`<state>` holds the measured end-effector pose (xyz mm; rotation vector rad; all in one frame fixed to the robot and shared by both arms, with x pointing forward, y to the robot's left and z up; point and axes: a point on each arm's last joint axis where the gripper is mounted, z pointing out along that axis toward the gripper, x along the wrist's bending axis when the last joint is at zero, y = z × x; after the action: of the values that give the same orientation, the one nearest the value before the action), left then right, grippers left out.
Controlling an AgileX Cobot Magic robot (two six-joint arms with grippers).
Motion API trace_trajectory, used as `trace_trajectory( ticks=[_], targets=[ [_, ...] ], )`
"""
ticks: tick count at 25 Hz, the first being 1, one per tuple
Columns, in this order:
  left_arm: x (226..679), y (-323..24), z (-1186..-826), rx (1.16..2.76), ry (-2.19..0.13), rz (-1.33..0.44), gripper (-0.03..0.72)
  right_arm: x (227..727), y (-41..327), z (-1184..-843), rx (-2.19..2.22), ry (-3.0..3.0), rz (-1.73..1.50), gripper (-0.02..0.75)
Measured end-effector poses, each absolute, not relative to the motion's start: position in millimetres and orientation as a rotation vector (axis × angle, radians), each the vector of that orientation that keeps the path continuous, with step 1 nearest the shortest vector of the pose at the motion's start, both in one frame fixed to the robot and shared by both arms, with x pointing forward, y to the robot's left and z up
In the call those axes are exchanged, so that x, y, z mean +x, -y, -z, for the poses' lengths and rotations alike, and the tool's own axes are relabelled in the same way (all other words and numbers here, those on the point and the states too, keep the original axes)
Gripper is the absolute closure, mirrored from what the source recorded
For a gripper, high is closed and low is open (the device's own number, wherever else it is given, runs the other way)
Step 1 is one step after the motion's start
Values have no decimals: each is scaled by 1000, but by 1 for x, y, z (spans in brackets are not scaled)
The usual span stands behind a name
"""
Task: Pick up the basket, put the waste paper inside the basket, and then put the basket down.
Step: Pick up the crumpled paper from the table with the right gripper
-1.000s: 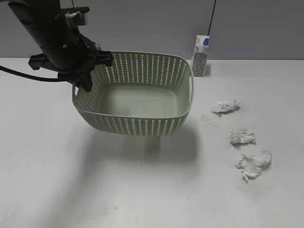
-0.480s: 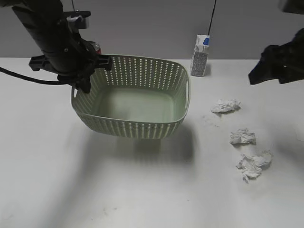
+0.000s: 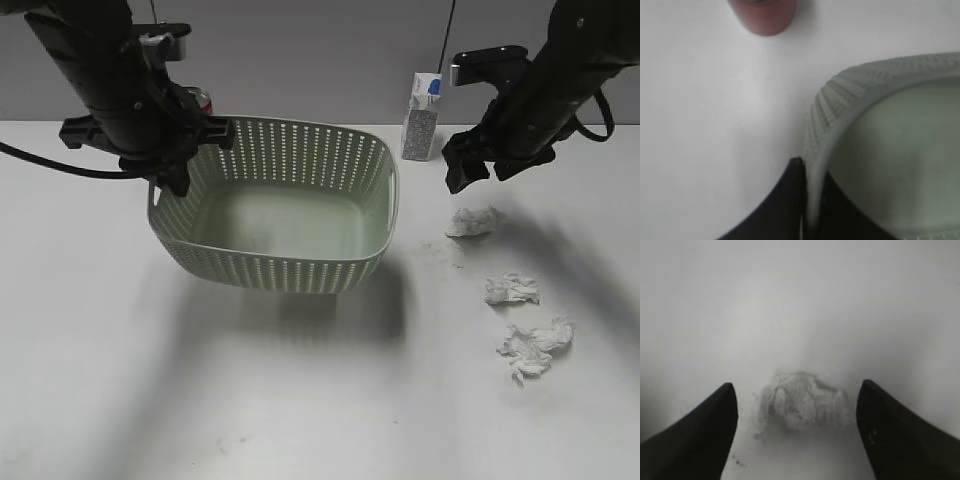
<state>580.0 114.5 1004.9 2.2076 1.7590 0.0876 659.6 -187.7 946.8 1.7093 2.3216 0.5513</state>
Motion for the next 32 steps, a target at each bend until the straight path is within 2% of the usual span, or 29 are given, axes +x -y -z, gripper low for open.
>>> trace_trajectory(
  ticks=[6,17,21,24,26,27,29,32],
  targets=[
    [580,-114,-1005,2207,-1758,-90,688,667,187,-910,1760,-2358,-460,176],
    [581,-114,-1005,2202,-1755,-93,688,665,187,-886,1811,-2403,-376,196],
    [581,-114,-1005,2202,-1754,-94,688,665,187,-884,1833,-2403,-358,297],
    [581,-114,-1005,2202,-1754,-94,688,663,188,-884,1850,-2404,-345,470],
    [581,-114,-1005,2202,-1754,-94,688,662,188,-886,1858,-2409,-336,623],
    [581,-114,-1005,2202,-1754,-94,688,662,188,-888,1860,-2407,-337,661],
    [581,-114,-1005,2202,-1754,-94,688,661,188,-900,1854,-2394,-360,687],
    [581,-114,-1005,2202,-1754,-94,688,659,188,-934,1813,-2349,-445,691]
  ],
)
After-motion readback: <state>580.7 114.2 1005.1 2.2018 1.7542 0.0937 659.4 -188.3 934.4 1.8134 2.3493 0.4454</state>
